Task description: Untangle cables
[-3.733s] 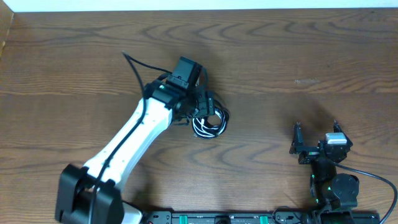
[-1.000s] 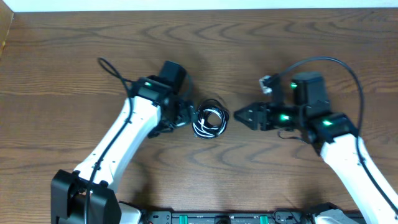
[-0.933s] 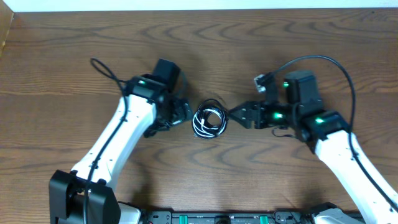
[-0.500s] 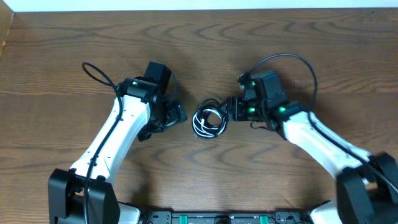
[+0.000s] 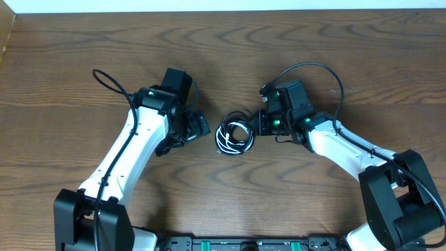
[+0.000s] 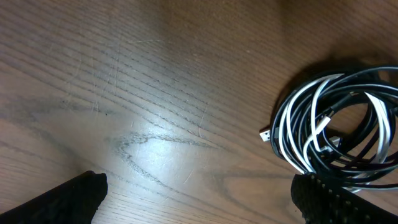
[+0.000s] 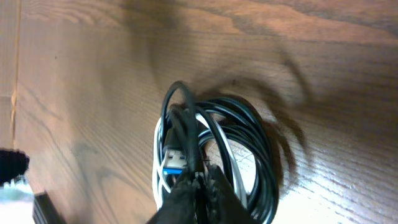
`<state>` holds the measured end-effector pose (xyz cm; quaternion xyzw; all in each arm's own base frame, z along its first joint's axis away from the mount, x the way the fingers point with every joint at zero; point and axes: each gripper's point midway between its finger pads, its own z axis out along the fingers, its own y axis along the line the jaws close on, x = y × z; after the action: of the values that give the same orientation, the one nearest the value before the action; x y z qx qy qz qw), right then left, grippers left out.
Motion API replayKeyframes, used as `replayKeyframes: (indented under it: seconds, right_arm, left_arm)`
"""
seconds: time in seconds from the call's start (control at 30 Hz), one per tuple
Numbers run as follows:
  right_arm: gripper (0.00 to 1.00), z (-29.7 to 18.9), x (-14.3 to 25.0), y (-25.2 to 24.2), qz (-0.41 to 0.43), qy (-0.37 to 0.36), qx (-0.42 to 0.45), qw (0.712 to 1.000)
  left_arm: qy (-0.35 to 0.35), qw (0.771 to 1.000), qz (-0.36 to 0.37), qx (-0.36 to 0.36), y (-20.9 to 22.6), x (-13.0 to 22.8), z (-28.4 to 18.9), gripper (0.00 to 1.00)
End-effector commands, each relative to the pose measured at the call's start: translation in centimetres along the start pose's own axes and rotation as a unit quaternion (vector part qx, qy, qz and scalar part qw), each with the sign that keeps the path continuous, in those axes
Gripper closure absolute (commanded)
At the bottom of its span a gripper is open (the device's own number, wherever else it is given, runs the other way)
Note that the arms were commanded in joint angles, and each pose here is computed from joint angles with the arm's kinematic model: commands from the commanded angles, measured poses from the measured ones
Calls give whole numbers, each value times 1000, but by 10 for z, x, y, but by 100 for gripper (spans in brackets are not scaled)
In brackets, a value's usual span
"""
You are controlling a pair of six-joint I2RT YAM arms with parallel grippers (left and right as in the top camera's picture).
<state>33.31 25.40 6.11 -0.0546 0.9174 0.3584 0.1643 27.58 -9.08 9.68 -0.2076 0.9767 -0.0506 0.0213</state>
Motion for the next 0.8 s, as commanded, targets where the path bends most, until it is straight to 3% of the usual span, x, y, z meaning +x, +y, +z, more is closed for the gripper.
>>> replayKeyframes:
  seconds: [0.0,0.17,0.47,0.6,0.77]
  right_arm:
    - [98,-5,-4,16,-13,-1,-25,1000]
    - [99,-35,-19,56,-46,-29,-78,995]
    - [98,-148,-52,144,-108,-162,-146,970]
    - [98,-178,-56,142,-104,-214,-107,965]
    - [98,-169,-52,100,-45,-209,-13,977]
  left_arm:
    - [4,1000,2,-12,4,1,5,1]
    - [7,1000,2,-9,3,2,5,1]
    - [36,999,4,26,-9,12,4,1]
    - [36,999,3,26,-9,12,4,1]
    - [34,999,3,28,-10,11,4,1]
